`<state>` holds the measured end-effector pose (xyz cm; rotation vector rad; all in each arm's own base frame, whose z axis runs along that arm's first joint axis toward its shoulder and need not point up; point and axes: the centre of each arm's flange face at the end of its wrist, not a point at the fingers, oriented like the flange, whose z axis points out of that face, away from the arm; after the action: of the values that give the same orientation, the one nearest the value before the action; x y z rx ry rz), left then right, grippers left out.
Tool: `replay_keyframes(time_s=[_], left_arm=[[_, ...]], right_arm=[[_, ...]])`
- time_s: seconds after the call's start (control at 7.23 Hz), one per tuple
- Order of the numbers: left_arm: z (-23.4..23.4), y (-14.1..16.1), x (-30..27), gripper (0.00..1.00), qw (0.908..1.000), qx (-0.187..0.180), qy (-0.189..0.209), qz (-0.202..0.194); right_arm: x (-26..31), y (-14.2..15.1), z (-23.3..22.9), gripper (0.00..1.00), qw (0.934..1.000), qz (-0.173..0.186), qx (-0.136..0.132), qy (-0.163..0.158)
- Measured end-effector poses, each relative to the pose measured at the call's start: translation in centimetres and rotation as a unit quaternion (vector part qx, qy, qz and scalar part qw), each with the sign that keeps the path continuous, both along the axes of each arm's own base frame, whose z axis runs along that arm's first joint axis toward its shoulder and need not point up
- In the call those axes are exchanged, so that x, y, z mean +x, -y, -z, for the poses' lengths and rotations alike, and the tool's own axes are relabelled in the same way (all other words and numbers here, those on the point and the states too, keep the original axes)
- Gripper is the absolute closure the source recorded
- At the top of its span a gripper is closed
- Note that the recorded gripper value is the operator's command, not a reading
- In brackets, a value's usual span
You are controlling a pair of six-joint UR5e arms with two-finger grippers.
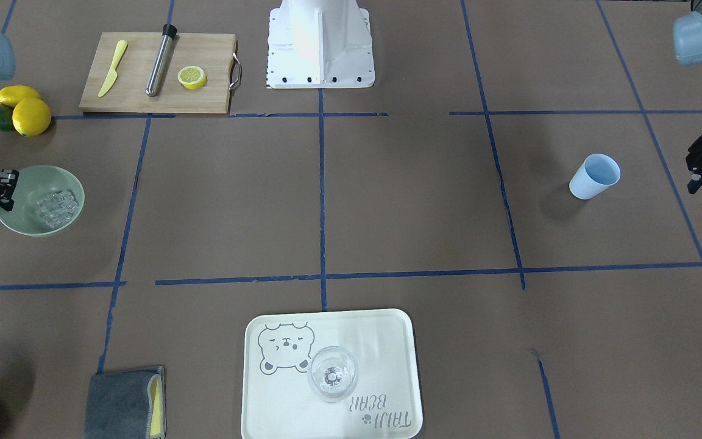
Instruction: Pour ice into bowl
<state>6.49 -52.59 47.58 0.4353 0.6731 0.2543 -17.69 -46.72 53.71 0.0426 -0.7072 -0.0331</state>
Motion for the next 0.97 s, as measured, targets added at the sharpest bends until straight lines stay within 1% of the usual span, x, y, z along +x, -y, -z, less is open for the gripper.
replay_keyframes(time_s=[0.14, 0.28, 0.42, 0.69, 0.97], left_arm=[[-0.2, -0.1, 0.0, 0.00, 1.0000, -0.003, -0.004, -0.003], [-0.2, -0.2, 0.0, 0.00, 1.0000, -0.005, -0.007, -0.004], [-0.3, -0.3, -0.1, 0.00, 0.9999, -0.006, -0.008, -0.005], [-0.4, -0.2, -0.3, 0.00, 0.9999, -0.007, -0.008, -0.003], [-0.5, -0.2, -0.7, 0.00, 0.9999, -0.007, -0.007, 0.000]], right_arm=[[0.5, -0.9, -2.3, 1.00, 0.9999, 0.000, -0.015, -0.007], [0.7, -1.3, -3.5, 0.90, 0.9996, 0.000, -0.024, -0.012], [0.8, -1.4, -4.3, 0.01, 0.9994, 0.000, -0.030, -0.015], [0.6, -1.2, -4.8, 0.00, 0.9993, 0.000, -0.034, -0.017], [0.7, -1.2, -4.2, 0.00, 0.9996, 0.002, -0.025, -0.015]])
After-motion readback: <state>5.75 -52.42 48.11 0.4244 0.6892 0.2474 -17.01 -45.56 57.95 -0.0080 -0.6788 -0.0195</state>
